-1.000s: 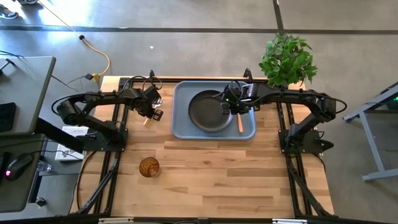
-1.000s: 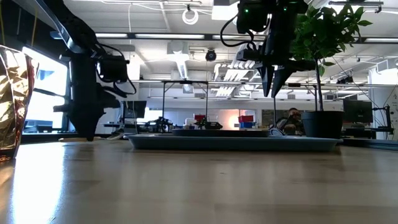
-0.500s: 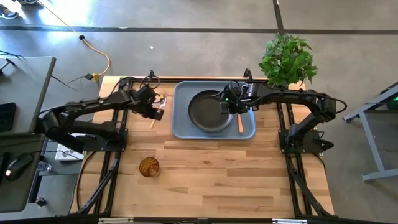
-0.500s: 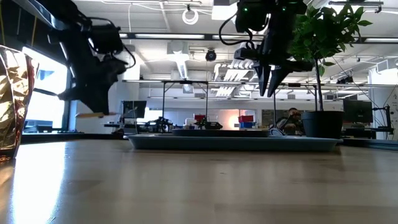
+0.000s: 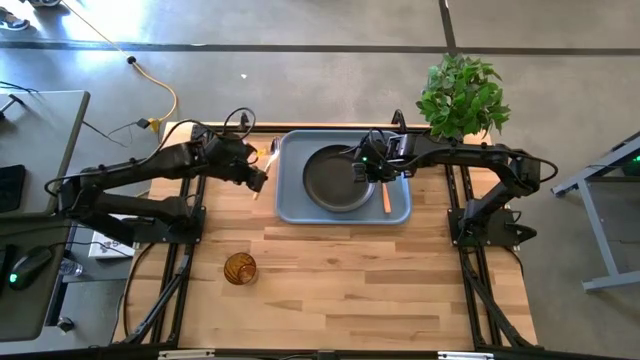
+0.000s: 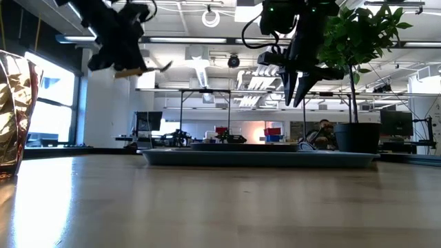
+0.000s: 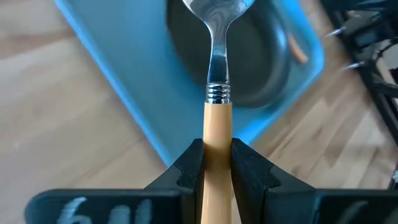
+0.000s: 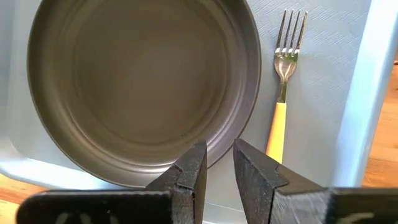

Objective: Pick and place plate/cup/fork/spoon on tray
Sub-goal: Put the orange spoon on the blue tray

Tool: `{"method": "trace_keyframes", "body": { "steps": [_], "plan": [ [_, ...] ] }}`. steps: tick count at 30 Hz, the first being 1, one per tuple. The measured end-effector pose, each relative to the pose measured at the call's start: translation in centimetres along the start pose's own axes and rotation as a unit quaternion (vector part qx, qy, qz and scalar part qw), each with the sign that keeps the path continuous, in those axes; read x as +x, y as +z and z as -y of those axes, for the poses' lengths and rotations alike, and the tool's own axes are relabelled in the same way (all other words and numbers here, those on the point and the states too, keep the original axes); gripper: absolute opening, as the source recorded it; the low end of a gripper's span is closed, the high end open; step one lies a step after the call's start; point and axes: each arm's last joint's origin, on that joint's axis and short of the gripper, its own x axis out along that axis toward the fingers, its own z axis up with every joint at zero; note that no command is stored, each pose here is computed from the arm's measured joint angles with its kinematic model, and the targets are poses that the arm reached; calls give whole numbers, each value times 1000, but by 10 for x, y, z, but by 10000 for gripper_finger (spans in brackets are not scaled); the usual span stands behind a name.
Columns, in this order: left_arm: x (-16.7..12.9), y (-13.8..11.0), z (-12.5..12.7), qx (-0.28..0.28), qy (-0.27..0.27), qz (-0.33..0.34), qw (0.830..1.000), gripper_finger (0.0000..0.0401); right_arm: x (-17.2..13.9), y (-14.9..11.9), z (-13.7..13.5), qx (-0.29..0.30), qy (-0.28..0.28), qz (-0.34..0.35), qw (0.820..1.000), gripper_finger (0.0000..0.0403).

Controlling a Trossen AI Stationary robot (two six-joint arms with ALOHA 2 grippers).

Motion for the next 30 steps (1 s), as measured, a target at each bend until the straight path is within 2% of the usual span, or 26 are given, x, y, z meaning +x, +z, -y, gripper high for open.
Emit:
{"method": "trace_keyframes", "body": {
  "steps": [5,14,17,22,30],
  "plan": [
    [-17,5,20,19,-9,29,999,49,0,0,0,0,0,0,1000,71],
    [-40,9,50,1,-47,59,997,49,0,0,0,-3,-1,0,1000,71],
    [-45,9,62,1,-55,66,996,49,0,0,0,-19,-1,0,1000,71],
    [-44,12,84,-6,-50,70,996,49,0,0,0,-54,2,-6,999,71],
    [-26,7,116,-22,-9,26,999,49,0,-3,4,-90,-11,-31,995,71]
  ]
}}
